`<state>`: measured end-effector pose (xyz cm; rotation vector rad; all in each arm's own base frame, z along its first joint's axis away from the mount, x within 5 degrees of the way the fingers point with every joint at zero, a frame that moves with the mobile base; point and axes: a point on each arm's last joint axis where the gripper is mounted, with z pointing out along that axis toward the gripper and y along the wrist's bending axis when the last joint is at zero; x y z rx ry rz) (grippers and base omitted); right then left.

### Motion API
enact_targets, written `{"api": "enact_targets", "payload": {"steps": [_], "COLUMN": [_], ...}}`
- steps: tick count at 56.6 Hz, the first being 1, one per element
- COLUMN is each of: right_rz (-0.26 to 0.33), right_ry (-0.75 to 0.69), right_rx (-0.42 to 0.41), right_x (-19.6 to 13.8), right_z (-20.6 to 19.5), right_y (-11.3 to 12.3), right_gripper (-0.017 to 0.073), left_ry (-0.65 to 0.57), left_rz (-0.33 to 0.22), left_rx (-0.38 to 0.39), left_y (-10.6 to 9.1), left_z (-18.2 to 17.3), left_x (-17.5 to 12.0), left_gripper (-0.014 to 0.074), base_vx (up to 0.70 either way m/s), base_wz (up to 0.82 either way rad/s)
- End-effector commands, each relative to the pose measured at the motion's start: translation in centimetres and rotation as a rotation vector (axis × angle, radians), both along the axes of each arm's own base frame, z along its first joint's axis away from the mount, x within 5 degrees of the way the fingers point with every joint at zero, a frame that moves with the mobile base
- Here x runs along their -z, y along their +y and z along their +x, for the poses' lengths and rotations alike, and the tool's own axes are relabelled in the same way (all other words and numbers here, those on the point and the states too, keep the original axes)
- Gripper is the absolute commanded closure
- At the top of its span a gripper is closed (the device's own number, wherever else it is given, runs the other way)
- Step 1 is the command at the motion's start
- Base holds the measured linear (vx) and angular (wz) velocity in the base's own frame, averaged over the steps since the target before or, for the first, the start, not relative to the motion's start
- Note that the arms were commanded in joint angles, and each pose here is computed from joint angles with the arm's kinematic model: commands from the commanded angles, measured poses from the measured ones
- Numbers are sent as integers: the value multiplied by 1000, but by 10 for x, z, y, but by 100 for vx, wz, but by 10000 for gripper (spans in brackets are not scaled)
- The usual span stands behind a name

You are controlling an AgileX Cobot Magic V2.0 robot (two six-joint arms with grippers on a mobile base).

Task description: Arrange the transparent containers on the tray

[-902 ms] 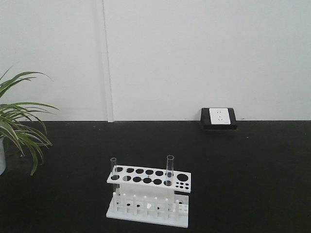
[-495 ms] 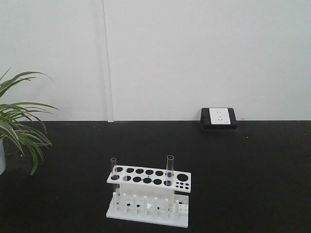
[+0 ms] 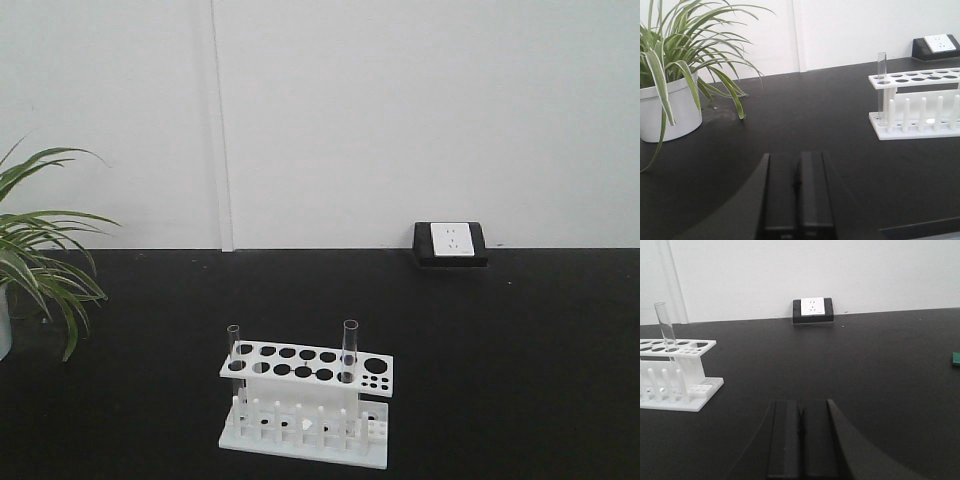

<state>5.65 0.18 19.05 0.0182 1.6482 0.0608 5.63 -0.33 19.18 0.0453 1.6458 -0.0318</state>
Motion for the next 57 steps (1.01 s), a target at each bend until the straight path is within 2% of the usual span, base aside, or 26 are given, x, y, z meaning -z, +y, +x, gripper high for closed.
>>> {"api": "enact_targets", "payload": {"steps": [1,5,9,11,15,17,21,29,36,42,49,57], "right_rz": [-11,-10,-5,4,25,40,51,43,-30,-70,-81,-78], "right_ry": [-112,-181,-265,-311,-406,-448,-506,-618,-673,-656,-606,-514], "right_rx": [8,10,13,14,19,21,21,21,33,37,35,31], "right_x": [-8,-14,-22,-26,-37,-45,-64,-123,-184,-219,-242,-242], "right_z": [0,0,-2,-2,-5,-7,-12,-25,-21,0,37,80], "right_y": [-1,-1,-1,-1,-2,-2,-3,-3,-2,-1,0,0], "right_gripper": [571,571,571,571,571,571,571,571,571,571,571,571], "left_ry": [-93,-144,-249,-307,-415,-463,-518,-551,-562,-537,-425,-341], "left_rz": [-8,-10,-16,-41,-133,-161,-162,-106,-69,-66,-54,-51], "left_rx": [-16,-21,-33,-38,-43,-44,-38,-29,-35,-36,-36,-39], "left_y": [1,2,3,4,5,6,6,5,4,3,2,1], "left_z": [1,1,-1,-2,-5,-7,-11,-16,-2,24,70,110], "left_x": [1,-3,-14,-20,-31,-37,-54,-104,-160,-200,-217,-217], "left_gripper": [591,591,591,591,591,591,591,591,591,591,591,591], "base_vx": [0,0,0,0,0,0,0,0,0,0,0,0], "base_wz": [0,0,0,0,0,0,0,0,0,0,0,0]}}
